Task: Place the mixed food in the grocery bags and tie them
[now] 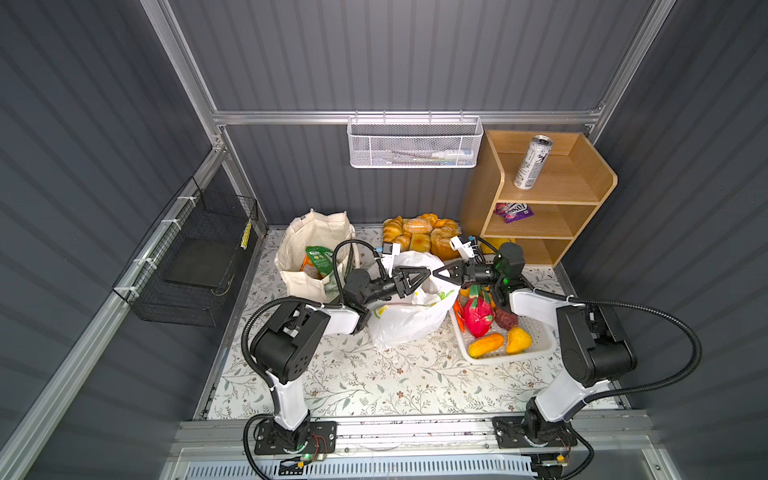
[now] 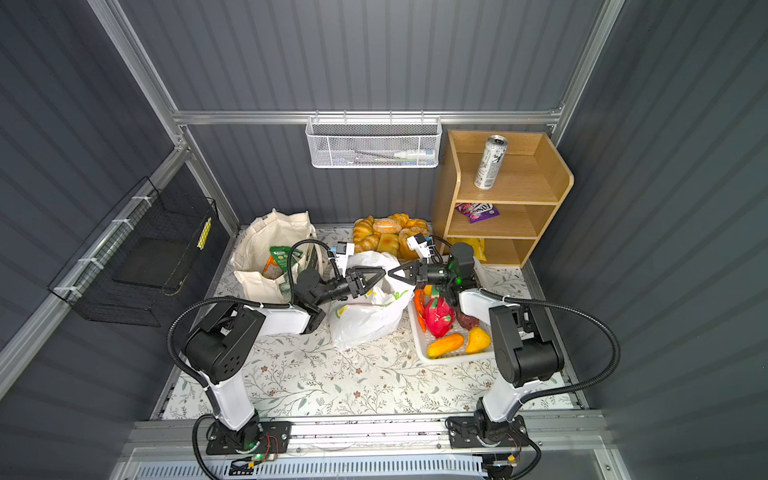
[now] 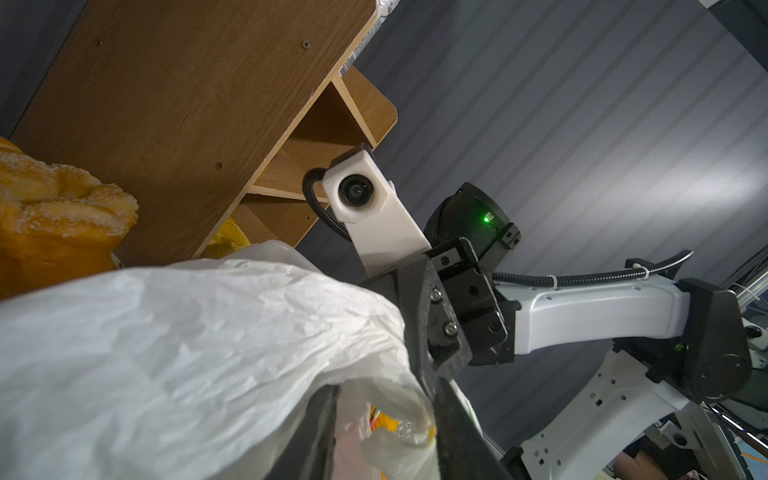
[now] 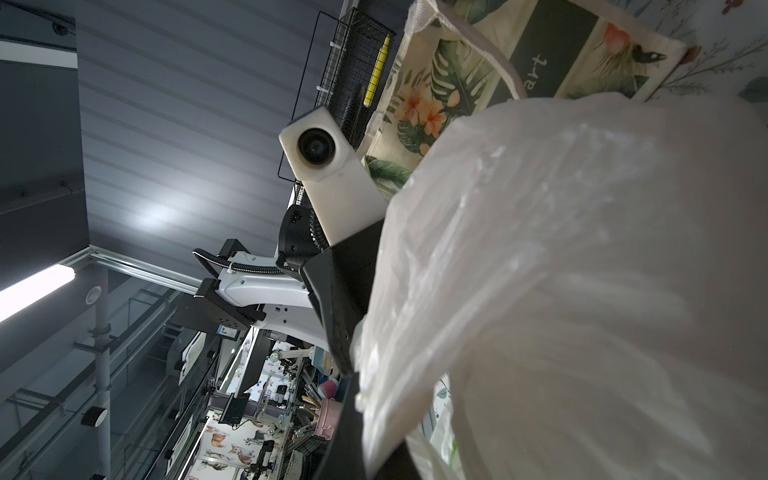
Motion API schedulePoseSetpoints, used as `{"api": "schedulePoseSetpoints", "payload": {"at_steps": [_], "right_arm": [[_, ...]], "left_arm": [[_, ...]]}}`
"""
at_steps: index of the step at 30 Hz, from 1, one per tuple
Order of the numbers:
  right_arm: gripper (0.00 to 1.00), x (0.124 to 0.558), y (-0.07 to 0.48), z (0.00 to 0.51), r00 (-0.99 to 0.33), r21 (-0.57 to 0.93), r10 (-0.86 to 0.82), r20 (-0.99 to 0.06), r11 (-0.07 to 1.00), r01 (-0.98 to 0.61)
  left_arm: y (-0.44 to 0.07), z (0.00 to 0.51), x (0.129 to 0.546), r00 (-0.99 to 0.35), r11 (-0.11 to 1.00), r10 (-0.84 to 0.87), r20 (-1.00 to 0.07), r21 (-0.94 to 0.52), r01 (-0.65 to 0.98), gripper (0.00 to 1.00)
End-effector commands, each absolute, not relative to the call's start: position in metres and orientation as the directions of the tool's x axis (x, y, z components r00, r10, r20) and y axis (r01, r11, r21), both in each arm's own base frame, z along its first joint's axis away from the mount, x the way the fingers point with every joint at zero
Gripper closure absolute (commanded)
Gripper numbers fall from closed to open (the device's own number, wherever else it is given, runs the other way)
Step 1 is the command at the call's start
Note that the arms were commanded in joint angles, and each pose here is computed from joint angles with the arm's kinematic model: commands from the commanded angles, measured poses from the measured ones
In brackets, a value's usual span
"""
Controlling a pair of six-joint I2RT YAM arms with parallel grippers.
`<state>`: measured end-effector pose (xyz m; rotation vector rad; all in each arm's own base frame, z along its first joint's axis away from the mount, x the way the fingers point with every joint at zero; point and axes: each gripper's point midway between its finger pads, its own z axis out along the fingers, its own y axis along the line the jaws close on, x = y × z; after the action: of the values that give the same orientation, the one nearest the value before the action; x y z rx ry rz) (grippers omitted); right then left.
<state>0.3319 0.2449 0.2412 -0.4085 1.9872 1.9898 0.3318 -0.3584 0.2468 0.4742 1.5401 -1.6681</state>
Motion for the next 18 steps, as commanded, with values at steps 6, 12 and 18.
{"api": "schedulePoseSetpoints", "payload": {"at_steps": [6,12,18], "right_arm": [[1.00,0.324,0.245,0.248,-0.898,0.898,-0.006,-0.439,-0.014,-0.439],[1.00,0.324,0.245,0.249,-0.897,0.897,-0.005,-0.443,-0.015,-0.443],[1.00,0.325,0.244,0.249,-0.896,0.896,-0.002,-0.443,-0.013,-0.443]], "left_arm": [[-0.360,0.258,0.335,-0.586,0.020,-0.338,-0.736,-0.629,0.777,0.80],[-0.359,0.261,0.336,-0.585,0.005,-0.358,-0.727,-0.629,0.778,0.65],[-0.341,0.248,0.343,-0.574,0.094,-0.423,-0.701,-0.664,0.742,0.66]]}}
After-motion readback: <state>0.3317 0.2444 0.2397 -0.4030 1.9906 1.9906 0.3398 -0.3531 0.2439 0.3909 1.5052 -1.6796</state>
